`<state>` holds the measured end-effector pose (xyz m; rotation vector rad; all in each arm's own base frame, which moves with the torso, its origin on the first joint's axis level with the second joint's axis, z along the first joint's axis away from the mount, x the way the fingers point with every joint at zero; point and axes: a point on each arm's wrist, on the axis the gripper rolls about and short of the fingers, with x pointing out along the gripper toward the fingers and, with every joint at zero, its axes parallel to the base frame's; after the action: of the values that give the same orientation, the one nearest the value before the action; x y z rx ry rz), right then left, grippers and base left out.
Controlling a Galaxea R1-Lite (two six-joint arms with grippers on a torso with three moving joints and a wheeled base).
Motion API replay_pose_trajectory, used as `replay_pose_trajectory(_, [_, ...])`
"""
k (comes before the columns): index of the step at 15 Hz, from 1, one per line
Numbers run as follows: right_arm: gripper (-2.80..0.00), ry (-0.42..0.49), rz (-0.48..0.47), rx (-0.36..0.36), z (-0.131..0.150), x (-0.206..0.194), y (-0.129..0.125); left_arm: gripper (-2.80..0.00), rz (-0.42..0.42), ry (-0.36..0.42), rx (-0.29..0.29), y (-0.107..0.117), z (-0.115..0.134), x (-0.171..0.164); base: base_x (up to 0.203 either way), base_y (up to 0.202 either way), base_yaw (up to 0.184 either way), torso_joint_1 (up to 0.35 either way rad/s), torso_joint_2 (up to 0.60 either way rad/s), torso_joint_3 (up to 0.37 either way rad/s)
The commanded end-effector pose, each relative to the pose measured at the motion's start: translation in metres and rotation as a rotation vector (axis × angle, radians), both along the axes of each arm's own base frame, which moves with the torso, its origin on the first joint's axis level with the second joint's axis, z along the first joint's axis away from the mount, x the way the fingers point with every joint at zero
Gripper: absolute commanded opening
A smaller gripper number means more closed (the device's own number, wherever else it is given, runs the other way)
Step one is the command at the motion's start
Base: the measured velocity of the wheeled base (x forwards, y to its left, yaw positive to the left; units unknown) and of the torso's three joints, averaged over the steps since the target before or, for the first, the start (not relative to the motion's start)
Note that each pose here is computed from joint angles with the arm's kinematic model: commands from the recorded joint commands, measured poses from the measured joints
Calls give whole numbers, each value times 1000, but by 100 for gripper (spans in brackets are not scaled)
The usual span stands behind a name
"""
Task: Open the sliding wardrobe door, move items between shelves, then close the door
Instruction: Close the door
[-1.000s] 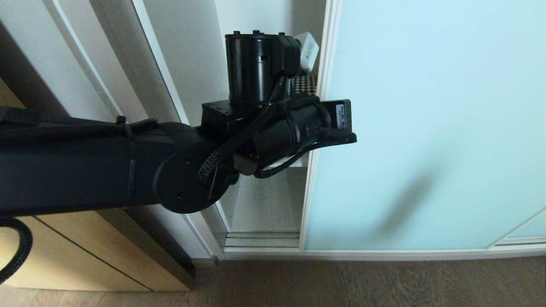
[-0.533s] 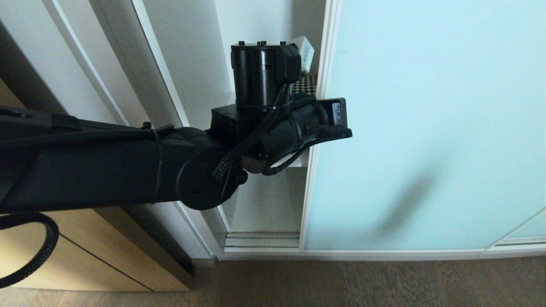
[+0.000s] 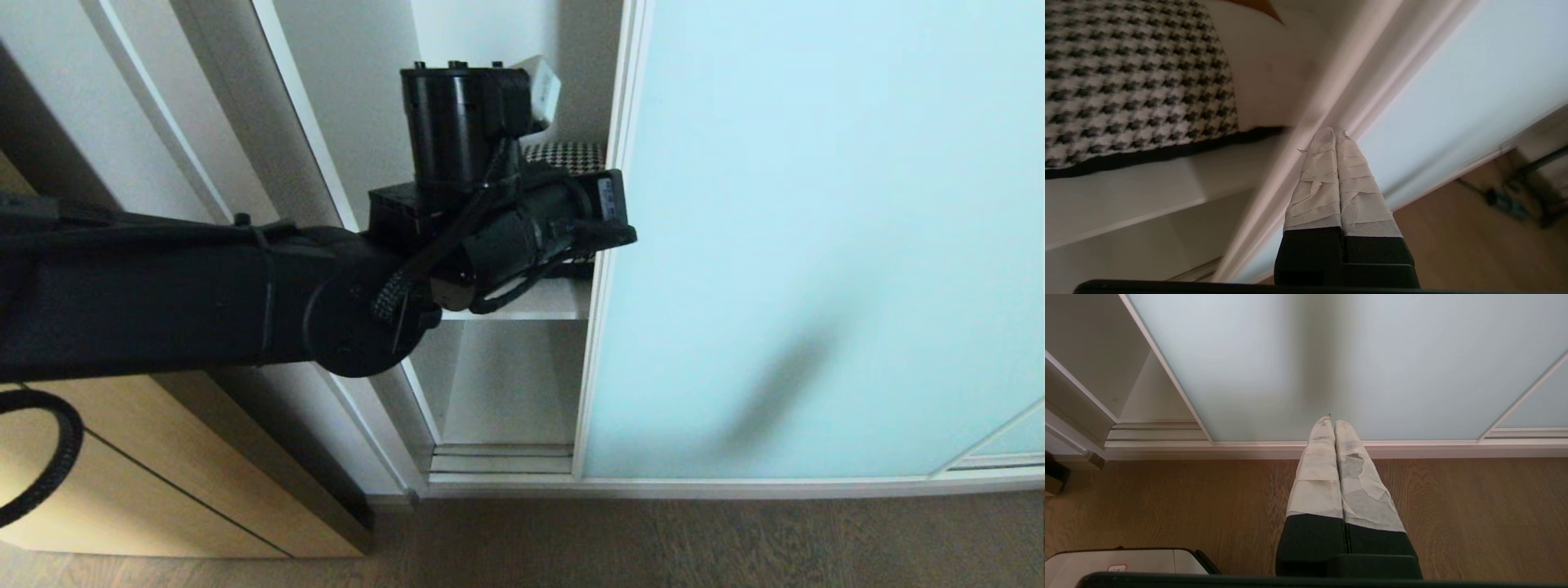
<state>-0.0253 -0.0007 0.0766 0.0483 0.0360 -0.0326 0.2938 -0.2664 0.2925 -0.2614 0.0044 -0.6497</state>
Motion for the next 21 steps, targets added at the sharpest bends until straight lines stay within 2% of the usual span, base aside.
replay_pose_trajectory(1, [-280,1,-1,0,0,0,0,-280,-17,-30,-32,12,19,-17,0,0,0,0,0,0])
replay_pose_trajectory(4, [-280,0,-1,0,0,0,0,-280,-77,-67,-66,26,40,-51,0,0,0,0,0,0])
replay_pose_trajectory(6, [-280,0,-1,0,0,0,0,-280,-148,-88,-82,32,52,-74,0,0,0,0,0,0])
replay_pose_trajectory(9, [-280,0,-1,0,0,0,0,-280,-280,-97,-85,27,58,-99,0,0,0,0,0,0])
replay_pose_trajectory(11, [-280,1,-1,0,0,0,0,-280,-315,-67,-66,15,48,-90,0,0,0,0,0,0])
replay_pose_trajectory(14, [-280,0,-1,0,0,0,0,-280,-371,43,-77,-10,24,-69,0,0,0,0,0,0])
replay_pose_trajectory(18, [-280,1,-1,0,0,0,0,-280,-362,114,-47,-34,-10,-40,0,0,0,0,0,0])
replay_pose_trajectory(21, [-280,0,-1,0,0,0,0,-280,-343,125,-50,-44,-28,-24,0,0,0,0,0,0])
